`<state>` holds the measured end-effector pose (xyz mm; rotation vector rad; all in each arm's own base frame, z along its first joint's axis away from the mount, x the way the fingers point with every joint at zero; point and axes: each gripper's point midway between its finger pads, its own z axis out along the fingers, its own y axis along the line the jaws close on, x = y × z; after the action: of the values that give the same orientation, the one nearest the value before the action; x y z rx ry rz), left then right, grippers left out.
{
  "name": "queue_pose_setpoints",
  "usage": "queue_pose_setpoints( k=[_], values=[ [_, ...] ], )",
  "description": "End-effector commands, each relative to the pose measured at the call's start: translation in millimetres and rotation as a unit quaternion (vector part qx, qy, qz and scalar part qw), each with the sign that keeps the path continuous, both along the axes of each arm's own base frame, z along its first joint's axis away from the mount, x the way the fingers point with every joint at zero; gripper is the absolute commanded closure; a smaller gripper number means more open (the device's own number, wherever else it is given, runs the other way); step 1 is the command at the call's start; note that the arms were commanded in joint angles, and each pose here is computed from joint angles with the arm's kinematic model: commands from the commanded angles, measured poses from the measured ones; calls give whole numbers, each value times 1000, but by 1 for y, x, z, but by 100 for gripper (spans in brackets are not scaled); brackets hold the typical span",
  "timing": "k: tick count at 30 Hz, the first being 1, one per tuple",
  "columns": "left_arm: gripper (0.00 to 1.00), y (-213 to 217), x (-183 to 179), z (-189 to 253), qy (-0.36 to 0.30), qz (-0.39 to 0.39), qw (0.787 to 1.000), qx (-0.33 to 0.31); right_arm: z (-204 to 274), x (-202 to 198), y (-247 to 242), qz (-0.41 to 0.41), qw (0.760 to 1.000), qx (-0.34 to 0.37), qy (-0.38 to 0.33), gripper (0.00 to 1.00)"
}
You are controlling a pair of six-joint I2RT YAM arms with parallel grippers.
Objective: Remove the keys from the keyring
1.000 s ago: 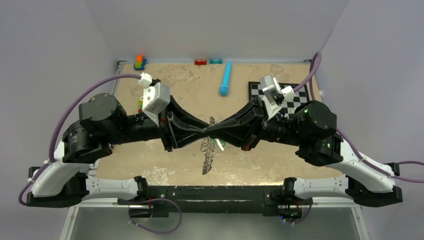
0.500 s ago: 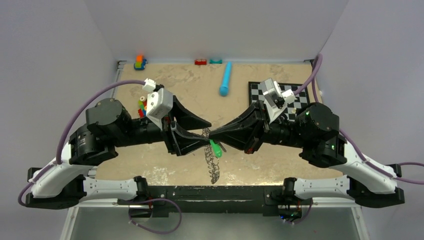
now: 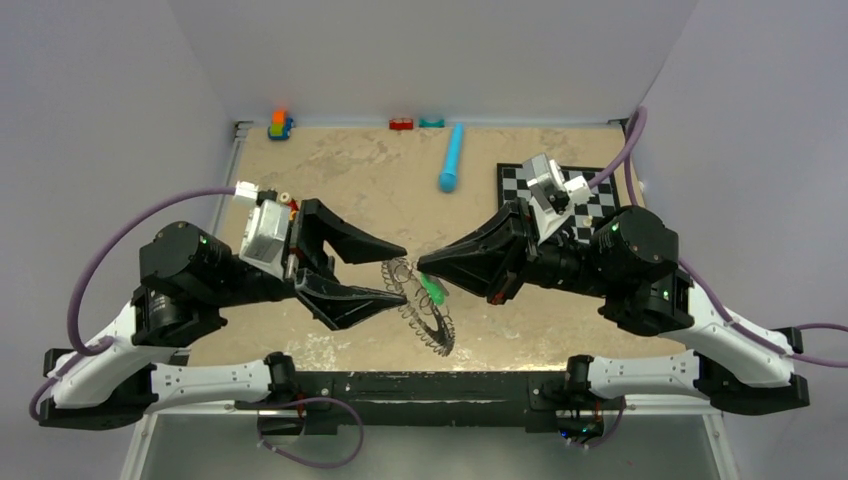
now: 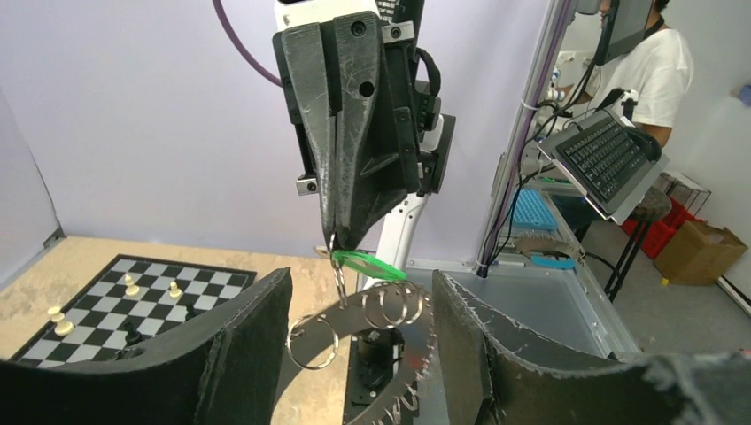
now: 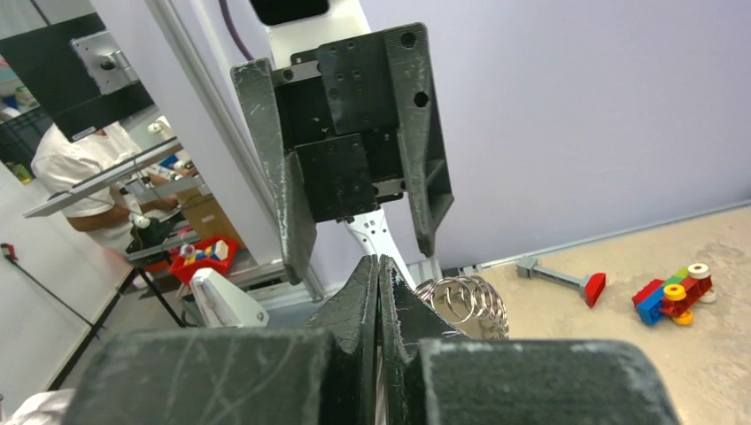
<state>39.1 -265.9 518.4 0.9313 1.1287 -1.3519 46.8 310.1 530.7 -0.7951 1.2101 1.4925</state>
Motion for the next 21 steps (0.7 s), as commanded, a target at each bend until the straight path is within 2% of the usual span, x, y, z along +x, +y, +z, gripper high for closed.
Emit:
queue_pose_setpoints(
  k=[1, 8, 15, 21],
  values=[
    [39, 8, -4, 20, -29, -2, 998, -56, 50, 6, -26, -37, 996, 79, 2, 100],
    [57, 1, -1, 16, -31, -3, 997, -74, 66, 8, -35, -43, 992, 117, 12, 100],
    [65, -8, 4, 17, -36, 2, 996, -80, 72, 4, -37, -33, 991, 132, 15, 100],
    [66, -12, 5, 20, -38, 0, 996, -86, 74, 3, -36, -27, 989, 142, 20, 100]
  ],
)
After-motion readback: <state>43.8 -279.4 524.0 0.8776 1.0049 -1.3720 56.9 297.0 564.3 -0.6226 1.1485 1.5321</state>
